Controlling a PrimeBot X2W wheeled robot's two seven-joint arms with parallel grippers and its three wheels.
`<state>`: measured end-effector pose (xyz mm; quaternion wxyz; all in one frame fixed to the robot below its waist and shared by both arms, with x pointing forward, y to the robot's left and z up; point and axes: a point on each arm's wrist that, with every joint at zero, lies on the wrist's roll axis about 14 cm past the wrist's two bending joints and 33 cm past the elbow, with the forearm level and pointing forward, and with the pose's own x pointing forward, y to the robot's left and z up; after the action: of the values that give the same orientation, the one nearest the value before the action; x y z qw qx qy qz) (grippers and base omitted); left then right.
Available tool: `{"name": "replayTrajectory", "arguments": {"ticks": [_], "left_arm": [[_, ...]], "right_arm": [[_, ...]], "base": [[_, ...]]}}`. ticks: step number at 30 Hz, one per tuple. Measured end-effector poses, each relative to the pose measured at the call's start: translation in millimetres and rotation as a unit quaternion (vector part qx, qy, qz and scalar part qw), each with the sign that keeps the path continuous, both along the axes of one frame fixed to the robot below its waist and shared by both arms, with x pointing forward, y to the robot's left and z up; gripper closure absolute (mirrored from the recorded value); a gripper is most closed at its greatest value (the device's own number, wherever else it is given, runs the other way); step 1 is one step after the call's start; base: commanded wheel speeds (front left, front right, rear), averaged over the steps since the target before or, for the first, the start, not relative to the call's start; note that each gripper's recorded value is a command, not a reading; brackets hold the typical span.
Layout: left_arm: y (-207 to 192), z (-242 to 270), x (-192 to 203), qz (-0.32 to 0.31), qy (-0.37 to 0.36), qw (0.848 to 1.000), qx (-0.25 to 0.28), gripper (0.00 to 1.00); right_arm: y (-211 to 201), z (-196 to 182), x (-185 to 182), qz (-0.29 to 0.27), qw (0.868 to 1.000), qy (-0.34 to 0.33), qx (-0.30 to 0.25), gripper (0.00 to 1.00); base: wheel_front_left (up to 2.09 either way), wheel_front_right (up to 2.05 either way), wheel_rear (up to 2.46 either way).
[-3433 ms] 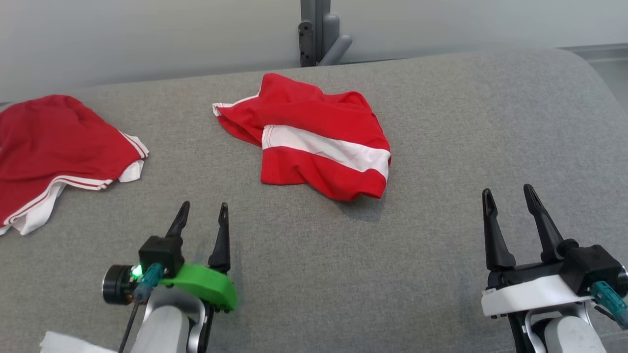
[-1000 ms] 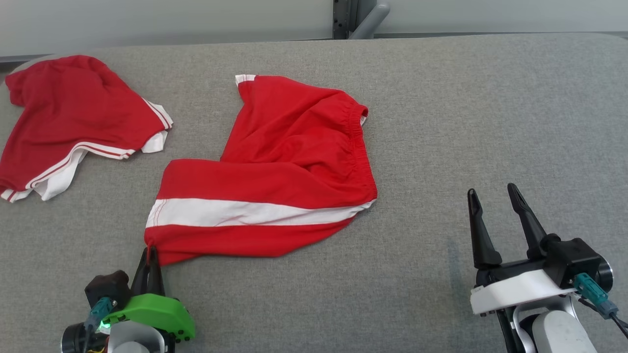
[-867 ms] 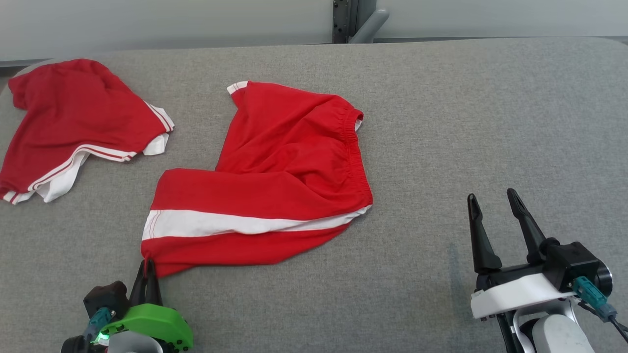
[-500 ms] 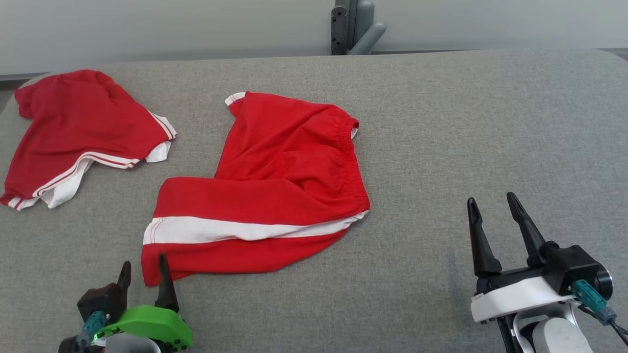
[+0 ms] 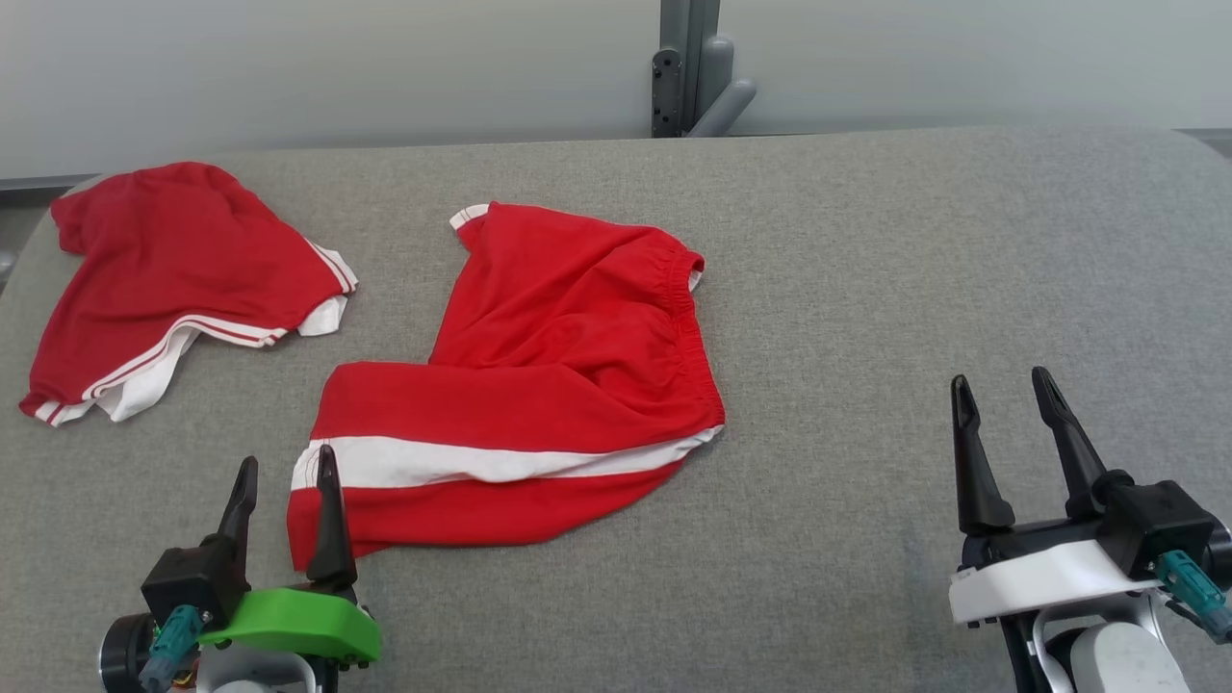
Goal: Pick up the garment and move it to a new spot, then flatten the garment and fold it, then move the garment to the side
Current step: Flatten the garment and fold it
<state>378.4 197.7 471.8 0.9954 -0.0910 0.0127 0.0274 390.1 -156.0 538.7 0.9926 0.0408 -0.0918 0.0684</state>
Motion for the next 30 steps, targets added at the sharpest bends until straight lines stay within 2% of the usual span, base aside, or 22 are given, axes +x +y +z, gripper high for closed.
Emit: {"name": "replayTrajectory", "arguments": {"ticks": [21, 30], "left_arm": [[-11.1, 15.5, -10.5, -0.016, -0.023, 1.000, 0.008, 0.00], [-9.4, -14.3, -6.8, -0.031, 0.042, 0.998, 0.021, 0.00]], "right_arm": [[2.3, 2.6, -29.3, 0.004, 1.000, -0.001, 0.008, 0.00], [7.5, -1.8, -26.8, 0.012, 1.000, 0.006, 0.011, 0.00]], "base": [[0.00, 0.00, 0.00], [0.00, 0.00, 0.00]]}}
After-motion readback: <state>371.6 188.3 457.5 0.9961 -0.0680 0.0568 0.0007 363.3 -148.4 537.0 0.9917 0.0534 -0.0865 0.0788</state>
